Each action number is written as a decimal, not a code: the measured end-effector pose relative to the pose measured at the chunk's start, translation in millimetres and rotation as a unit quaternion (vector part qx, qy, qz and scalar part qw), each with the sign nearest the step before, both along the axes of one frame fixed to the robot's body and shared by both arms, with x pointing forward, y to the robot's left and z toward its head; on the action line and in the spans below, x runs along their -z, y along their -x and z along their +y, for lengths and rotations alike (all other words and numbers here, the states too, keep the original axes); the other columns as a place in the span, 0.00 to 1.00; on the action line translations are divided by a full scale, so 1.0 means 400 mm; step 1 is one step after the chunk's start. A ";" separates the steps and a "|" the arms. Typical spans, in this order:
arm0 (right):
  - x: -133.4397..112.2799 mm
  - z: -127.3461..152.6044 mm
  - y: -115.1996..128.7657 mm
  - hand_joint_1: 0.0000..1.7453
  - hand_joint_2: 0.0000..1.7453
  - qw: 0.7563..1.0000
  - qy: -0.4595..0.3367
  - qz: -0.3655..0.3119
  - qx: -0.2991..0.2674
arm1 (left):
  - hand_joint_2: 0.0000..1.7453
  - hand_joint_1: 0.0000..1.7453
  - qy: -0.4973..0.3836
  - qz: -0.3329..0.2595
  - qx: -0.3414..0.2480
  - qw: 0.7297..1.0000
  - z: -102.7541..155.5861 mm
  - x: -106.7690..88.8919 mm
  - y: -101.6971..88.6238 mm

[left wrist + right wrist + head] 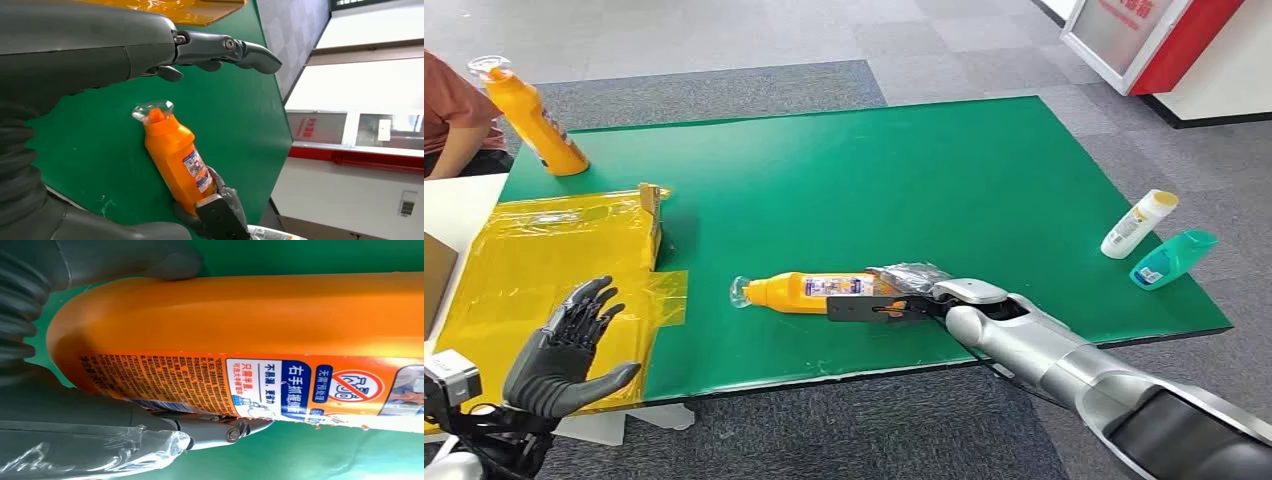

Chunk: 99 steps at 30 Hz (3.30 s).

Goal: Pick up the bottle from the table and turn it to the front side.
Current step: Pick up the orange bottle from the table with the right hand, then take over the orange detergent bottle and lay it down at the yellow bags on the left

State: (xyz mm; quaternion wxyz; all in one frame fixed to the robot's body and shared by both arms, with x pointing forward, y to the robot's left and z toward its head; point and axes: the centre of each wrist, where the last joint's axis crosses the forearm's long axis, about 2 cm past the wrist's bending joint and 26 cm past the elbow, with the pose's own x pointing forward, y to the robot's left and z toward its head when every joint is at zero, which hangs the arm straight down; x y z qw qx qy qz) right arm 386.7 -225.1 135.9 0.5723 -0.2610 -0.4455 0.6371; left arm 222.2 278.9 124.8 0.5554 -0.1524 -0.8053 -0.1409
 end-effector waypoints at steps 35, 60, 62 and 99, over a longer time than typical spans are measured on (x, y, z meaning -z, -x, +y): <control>-0.035 -0.087 0.077 1.00 1.00 0.869 -0.494 -0.002 0.026 | 1.00 0.00 0.034 -0.009 -0.014 0.999 -0.039 -0.019 -0.070; -0.118 0.080 0.132 1.00 1.00 0.850 -0.513 -0.024 -0.115 | 1.00 0.00 0.152 -0.001 0.101 0.983 -0.195 -0.144 -0.163; -0.124 0.087 0.135 1.00 1.00 0.849 -0.513 -0.025 -0.123 | 1.00 0.00 0.151 -0.002 0.103 0.983 -0.201 -0.148 -0.165; -0.165 0.146 0.142 1.00 1.00 0.855 -0.483 -0.047 -0.183 | 1.00 1.00 0.120 -0.005 0.174 0.977 -0.287 -0.203 -0.167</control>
